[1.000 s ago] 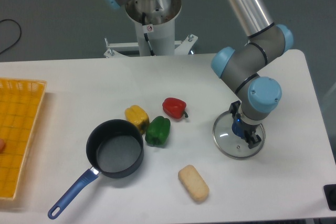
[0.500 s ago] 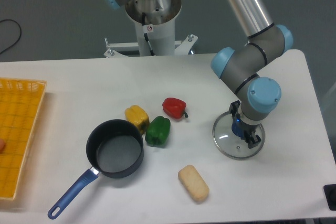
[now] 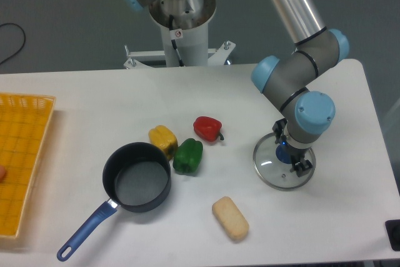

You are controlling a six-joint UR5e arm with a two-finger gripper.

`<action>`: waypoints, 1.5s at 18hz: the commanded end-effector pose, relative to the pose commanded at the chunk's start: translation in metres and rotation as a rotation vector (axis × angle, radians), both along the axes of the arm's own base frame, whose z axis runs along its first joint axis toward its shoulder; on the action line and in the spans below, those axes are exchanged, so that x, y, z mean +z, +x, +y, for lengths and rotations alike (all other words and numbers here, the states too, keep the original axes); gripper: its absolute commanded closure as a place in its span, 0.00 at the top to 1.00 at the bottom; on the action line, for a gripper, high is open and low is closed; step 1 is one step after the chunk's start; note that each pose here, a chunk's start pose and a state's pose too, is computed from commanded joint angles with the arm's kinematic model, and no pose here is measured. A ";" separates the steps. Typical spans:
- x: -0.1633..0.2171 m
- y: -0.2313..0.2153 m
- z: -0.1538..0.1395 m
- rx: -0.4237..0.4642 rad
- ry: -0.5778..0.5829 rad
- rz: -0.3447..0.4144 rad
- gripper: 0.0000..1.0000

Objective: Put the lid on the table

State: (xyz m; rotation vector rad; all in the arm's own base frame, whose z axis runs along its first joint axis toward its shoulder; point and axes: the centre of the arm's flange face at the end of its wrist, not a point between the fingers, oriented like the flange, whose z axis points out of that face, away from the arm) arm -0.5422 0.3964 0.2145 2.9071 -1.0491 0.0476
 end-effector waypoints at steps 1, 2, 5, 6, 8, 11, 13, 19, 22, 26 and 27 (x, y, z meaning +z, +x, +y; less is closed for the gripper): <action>0.007 0.003 0.000 -0.002 0.002 0.008 1.00; 0.015 0.005 -0.002 -0.002 0.003 0.021 1.00; 0.045 0.009 -0.010 0.005 0.018 0.057 1.00; 0.055 0.009 -0.012 0.008 0.027 0.072 1.00; 0.070 0.011 -0.010 0.012 0.044 0.091 1.00; 0.092 0.017 -0.006 -0.003 0.068 0.112 1.00; 0.096 0.025 0.002 -0.019 0.072 0.112 1.00; 0.118 0.038 0.009 -0.105 0.089 0.088 1.00; 0.121 0.042 0.013 -0.122 0.088 0.089 1.00; 0.121 0.046 0.017 -0.130 0.088 0.089 1.00; 0.121 0.046 0.017 -0.130 0.090 0.088 1.00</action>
